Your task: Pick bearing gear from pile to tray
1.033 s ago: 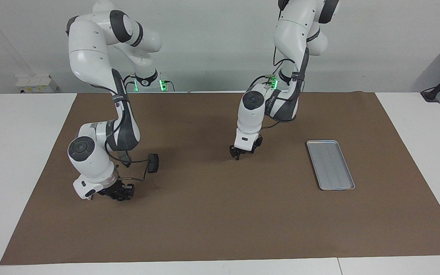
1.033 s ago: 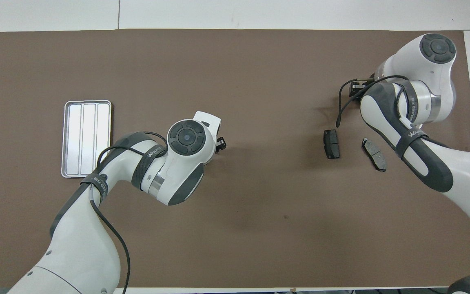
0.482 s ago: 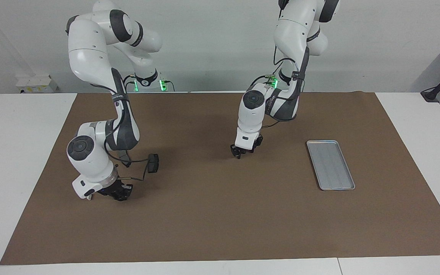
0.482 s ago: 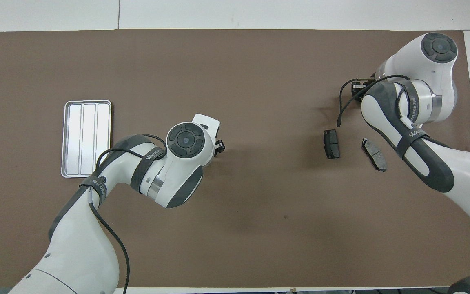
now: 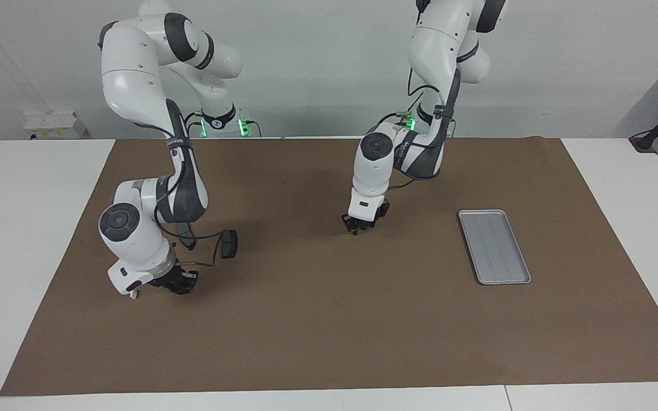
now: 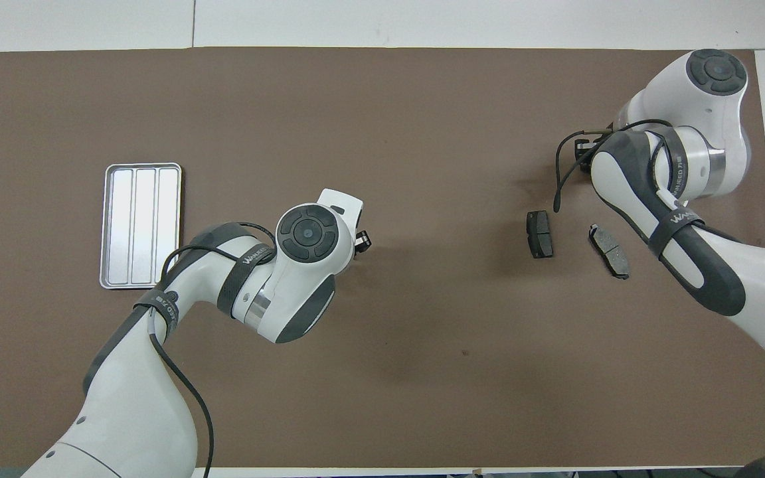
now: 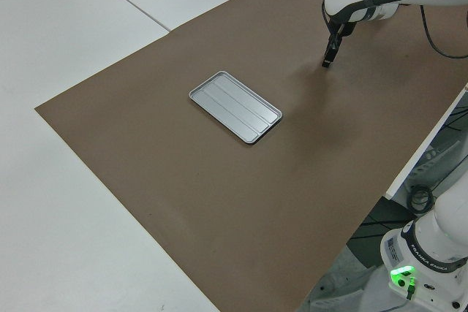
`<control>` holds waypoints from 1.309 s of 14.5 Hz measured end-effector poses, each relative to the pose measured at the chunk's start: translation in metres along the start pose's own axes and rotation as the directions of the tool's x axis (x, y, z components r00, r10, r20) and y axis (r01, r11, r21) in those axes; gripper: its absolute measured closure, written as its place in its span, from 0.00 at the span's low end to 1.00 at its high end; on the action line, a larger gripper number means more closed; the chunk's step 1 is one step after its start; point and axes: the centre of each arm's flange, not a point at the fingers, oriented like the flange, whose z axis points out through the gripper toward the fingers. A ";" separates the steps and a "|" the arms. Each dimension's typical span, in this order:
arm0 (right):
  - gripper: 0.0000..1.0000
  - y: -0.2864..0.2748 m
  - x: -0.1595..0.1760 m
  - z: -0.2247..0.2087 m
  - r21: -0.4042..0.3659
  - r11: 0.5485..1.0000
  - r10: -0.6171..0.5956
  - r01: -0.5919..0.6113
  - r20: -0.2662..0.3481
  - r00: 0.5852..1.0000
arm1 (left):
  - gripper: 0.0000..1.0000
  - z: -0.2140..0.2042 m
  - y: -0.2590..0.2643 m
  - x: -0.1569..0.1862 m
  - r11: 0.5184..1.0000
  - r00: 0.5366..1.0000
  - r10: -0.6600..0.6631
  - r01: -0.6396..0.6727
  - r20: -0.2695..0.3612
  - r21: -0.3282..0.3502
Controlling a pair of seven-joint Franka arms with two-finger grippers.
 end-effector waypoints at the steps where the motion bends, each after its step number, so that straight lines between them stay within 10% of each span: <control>1: 0.65 0.000 -0.004 -0.015 -0.012 1.000 -0.004 0.005 0.014 1.000 | 0.49 -0.001 0.002 -0.001 1.000 1.000 -0.002 0.002 -0.004 -0.007; 5: 0.65 -0.008 -0.035 -0.116 -0.065 0.996 -0.060 0.063 0.054 0.997 | 0.76 -0.003 0.003 -0.003 1.000 1.000 -0.003 0.003 -0.006 -0.011; 12: 0.65 -0.048 -0.122 -0.259 -0.075 0.990 -0.114 0.119 0.056 0.992 | 0.76 -0.040 -0.050 0.049 0.999 0.999 0.037 -0.037 0.014 0.036; 19: 0.65 -0.081 -0.146 -0.280 -0.025 0.999 -0.042 0.043 0.060 0.997 | 0.76 -0.092 -0.230 0.169 0.962 0.960 0.267 -0.270 0.083 0.028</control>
